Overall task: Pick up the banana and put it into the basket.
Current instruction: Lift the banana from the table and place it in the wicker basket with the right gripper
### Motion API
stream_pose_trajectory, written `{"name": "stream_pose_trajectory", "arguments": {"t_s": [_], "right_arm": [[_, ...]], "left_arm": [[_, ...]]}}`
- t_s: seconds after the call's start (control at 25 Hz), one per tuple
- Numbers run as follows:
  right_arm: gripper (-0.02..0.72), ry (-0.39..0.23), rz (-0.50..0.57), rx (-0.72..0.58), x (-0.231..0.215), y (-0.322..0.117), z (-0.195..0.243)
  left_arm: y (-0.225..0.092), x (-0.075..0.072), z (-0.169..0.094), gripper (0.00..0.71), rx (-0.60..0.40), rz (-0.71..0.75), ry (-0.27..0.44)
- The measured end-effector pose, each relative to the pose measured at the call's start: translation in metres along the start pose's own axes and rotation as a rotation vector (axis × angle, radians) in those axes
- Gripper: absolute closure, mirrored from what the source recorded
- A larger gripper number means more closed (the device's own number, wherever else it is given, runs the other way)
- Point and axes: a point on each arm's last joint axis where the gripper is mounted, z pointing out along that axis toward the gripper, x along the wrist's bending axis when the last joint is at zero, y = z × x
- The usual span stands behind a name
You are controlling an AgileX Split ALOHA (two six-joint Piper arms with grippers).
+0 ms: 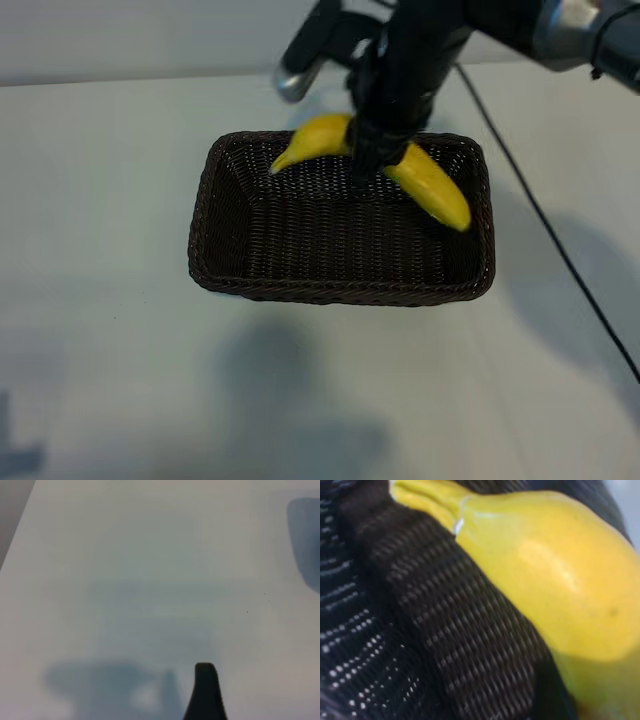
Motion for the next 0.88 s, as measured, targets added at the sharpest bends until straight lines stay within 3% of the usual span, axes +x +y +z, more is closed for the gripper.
{"name": "stream_pose_trajectory", "arguments": {"t_s": [0.2,0.44,0.88], "right_arm": [[0.277,-0.025,-0.141,-0.062,0.014,0.015,0.000],[0.277,-0.023,-0.160,-0.041,0.013,0.015,0.015],[0.277,0.049,-0.164,0.068,0.016,0.006,0.084]], "left_arm": [[0.000,0.000,0.000,0.135,0.000,0.000,0.000],[0.000,0.000,0.000,0.135,0.000,0.000,0.000],[0.000,0.000,0.000,0.135,0.000,0.001,0.000]]}}
